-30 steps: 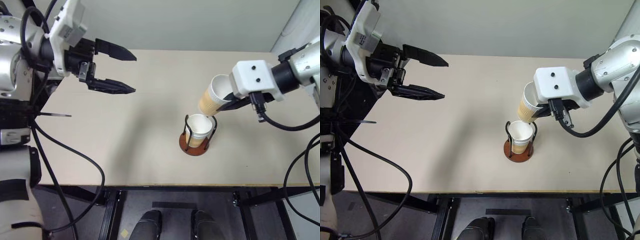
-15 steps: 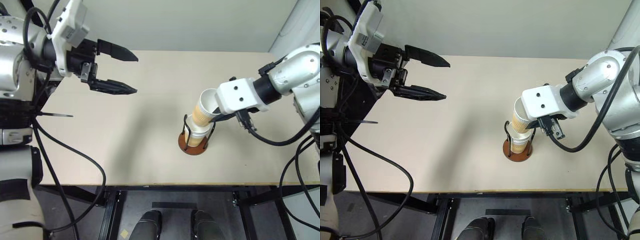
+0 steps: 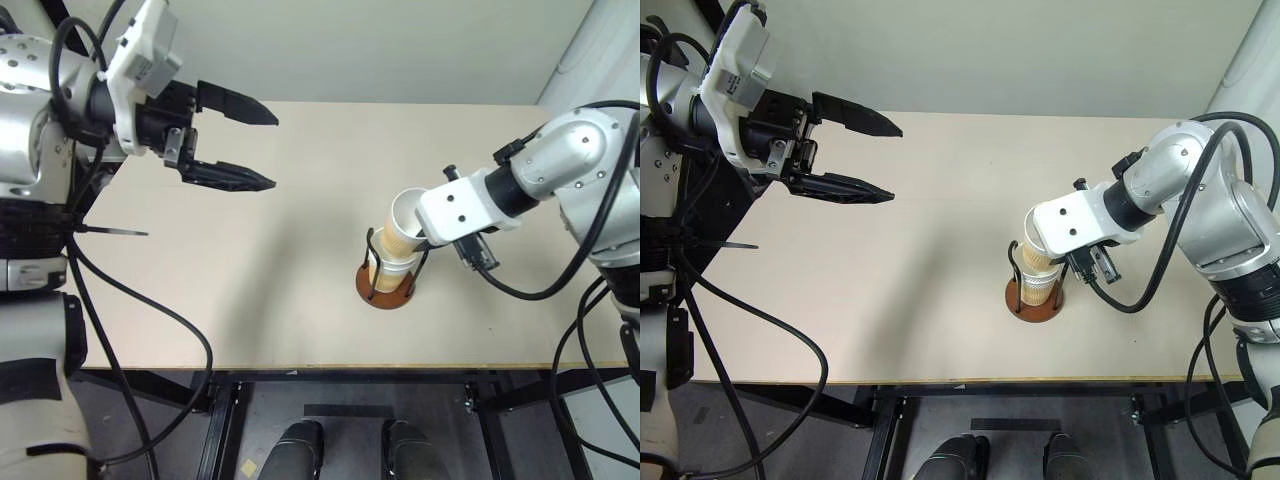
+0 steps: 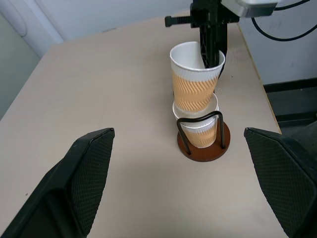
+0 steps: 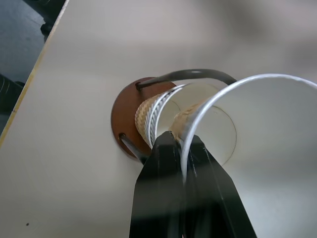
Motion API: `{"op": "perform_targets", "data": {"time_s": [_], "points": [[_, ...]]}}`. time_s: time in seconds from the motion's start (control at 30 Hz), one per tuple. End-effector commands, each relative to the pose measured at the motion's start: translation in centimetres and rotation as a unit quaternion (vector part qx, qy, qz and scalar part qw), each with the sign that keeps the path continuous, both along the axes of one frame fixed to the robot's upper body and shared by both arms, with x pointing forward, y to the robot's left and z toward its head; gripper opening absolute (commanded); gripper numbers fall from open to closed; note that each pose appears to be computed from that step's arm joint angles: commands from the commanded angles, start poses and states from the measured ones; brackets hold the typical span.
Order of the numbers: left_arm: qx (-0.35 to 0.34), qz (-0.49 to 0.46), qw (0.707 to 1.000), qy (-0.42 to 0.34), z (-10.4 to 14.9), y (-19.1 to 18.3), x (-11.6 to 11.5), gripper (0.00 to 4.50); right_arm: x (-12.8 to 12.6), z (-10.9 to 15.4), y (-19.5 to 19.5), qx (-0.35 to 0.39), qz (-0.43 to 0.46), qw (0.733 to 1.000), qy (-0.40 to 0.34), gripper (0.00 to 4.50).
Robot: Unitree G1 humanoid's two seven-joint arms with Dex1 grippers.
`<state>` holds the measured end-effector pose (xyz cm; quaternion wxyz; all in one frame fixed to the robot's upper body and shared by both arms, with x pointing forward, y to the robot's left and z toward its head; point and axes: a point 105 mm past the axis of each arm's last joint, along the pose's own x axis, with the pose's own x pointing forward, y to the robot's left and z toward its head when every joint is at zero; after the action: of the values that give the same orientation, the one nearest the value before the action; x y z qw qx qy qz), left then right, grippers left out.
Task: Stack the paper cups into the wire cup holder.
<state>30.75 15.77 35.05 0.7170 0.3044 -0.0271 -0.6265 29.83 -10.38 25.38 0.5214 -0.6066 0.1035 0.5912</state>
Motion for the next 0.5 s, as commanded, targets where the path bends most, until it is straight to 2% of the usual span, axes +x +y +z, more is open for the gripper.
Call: {"op": "perform_targets", "data": {"time_s": [0.03,0.13,0.37,0.4,0.5], "points": [[0.005,-0.011,1.000,-0.021,0.8,0.3,-0.8,4.50,0.0,0.4,0.4,0.005,0.007,1.000,-0.020,0.03],[0.006,-0.008,1.000,-0.022,0.8,0.4,-0.8,4.50,-0.2,0.7,1.0,0.022,0.011,1.000,-0.009,0.59],[0.004,-0.005,1.000,-0.023,0.8,0.4,-0.6,4.50,-0.5,1.4,1.6,0.060,0.000,0.998,0.010,3.04],[-0.002,0.001,1.000,-0.022,0.9,0.5,-0.5,4.50,-0.6,2.2,2.0,0.101,-0.010,0.994,0.028,3.40],[-0.039,0.033,0.998,-0.027,1.5,1.1,0.1,4.50,-0.6,4.8,1.8,0.226,-0.068,0.968,0.084,3.40]]}}
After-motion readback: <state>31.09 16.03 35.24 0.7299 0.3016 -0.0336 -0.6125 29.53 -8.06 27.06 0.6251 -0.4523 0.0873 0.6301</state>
